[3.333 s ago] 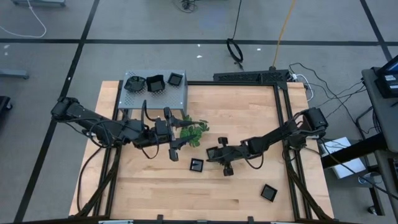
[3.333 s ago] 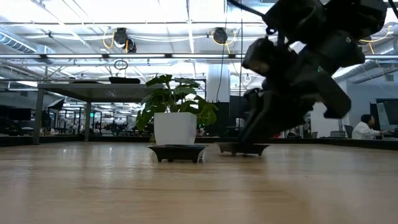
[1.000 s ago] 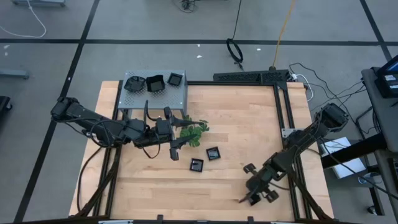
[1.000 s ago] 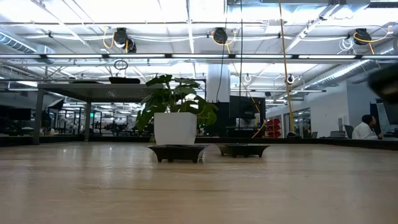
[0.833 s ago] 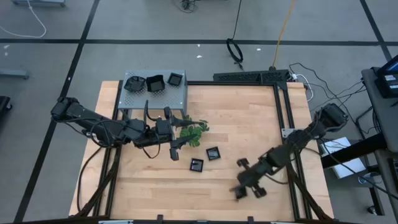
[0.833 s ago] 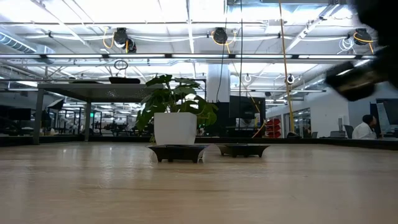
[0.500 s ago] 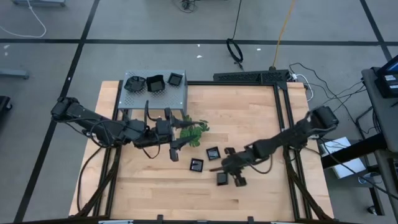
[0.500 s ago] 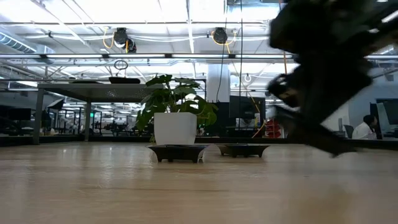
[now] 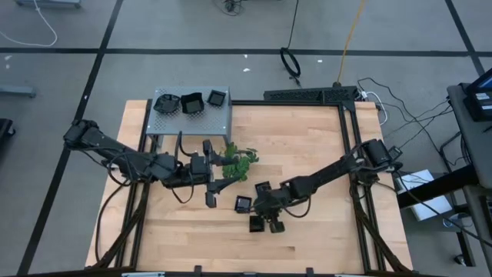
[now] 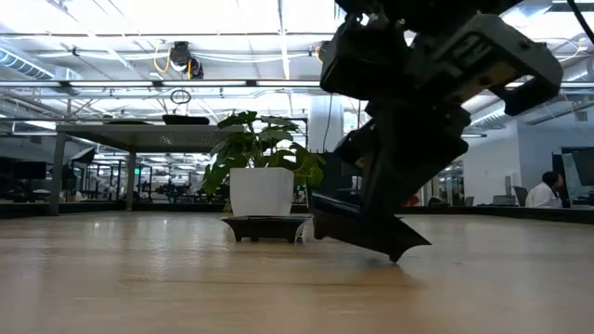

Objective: Pick & Place Mini shaped plates
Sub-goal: Move the square plate to the center of the table, then stack the square plate on top of the square plate on the shelf

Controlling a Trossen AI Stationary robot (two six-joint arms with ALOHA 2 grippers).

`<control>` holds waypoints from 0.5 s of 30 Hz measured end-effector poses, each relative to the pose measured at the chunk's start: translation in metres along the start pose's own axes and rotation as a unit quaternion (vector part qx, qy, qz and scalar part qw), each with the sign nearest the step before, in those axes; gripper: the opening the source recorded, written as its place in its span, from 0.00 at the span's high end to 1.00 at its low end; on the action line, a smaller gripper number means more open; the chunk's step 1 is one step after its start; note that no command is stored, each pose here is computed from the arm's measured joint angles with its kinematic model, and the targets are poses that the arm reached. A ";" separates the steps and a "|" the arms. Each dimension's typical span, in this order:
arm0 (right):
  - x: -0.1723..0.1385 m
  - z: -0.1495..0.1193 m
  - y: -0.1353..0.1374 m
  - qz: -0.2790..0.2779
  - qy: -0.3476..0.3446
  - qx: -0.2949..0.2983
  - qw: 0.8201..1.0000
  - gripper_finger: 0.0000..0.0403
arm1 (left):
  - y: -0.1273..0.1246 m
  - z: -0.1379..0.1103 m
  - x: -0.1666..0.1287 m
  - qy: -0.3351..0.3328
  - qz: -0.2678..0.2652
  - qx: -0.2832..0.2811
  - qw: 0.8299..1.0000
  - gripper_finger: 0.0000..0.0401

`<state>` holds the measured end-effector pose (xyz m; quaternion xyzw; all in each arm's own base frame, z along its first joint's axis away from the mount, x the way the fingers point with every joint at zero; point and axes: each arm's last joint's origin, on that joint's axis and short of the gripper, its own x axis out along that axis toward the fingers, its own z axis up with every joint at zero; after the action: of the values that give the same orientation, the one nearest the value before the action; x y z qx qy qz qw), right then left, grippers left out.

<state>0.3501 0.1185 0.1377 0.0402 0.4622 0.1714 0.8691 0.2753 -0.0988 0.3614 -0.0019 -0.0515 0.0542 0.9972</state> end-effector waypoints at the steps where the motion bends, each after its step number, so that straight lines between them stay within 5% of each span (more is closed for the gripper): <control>1: 0.000 0.000 0.000 0.000 -0.001 0.001 1.000 0.99 | -0.001 0.000 -0.001 0.000 -0.002 0.000 1.000 0.47; 15: -0.021 0.009 0.005 0.005 -0.023 0.074 0.997 0.69 | -0.008 0.000 -0.004 0.000 -0.015 -0.002 1.000 0.47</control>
<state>0.3455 0.1169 0.1609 0.1105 0.4534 0.1398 0.8733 0.2722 -0.1070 0.3615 -0.0029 -0.0520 0.0393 0.9979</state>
